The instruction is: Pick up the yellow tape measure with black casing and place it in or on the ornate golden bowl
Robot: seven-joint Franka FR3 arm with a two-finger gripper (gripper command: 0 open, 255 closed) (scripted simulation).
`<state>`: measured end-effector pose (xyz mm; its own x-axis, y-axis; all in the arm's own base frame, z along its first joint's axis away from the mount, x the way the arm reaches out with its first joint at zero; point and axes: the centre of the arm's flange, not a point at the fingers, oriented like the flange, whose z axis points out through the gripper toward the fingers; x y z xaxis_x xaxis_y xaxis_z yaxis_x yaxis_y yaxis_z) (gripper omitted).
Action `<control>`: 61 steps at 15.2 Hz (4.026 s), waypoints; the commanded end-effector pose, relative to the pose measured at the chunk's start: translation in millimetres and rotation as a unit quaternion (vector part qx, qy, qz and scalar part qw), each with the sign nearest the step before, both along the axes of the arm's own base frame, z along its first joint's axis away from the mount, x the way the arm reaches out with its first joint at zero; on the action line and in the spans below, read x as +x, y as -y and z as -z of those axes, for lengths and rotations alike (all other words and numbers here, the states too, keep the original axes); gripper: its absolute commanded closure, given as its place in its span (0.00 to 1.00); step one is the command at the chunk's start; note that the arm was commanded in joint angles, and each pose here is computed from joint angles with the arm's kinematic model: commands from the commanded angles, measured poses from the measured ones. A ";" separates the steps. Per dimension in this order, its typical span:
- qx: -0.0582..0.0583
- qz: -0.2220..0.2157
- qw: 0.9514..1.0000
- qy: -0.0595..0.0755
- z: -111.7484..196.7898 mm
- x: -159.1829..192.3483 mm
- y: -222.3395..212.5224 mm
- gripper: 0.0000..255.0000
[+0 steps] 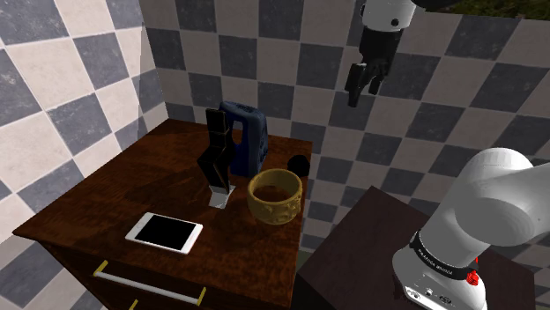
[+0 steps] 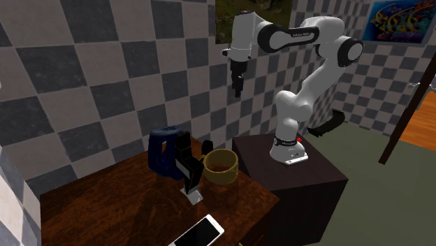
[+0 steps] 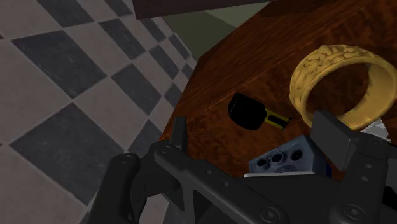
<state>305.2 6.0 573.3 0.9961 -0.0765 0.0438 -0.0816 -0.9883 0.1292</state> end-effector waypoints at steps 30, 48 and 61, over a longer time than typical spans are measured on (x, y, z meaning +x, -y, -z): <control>0.064 -0.487 0.871 -0.013 276.8 161.2 -6.8 0.00; 0.064 -0.487 0.871 -0.013 290.6 161.8 -7.8 1.00; 0.064 -0.487 0.871 -0.013 232.3 161.8 -7.6 1.00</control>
<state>467.5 13.9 335.9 0.5912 0.8032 0.0735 0.8053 -0.5929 0.0024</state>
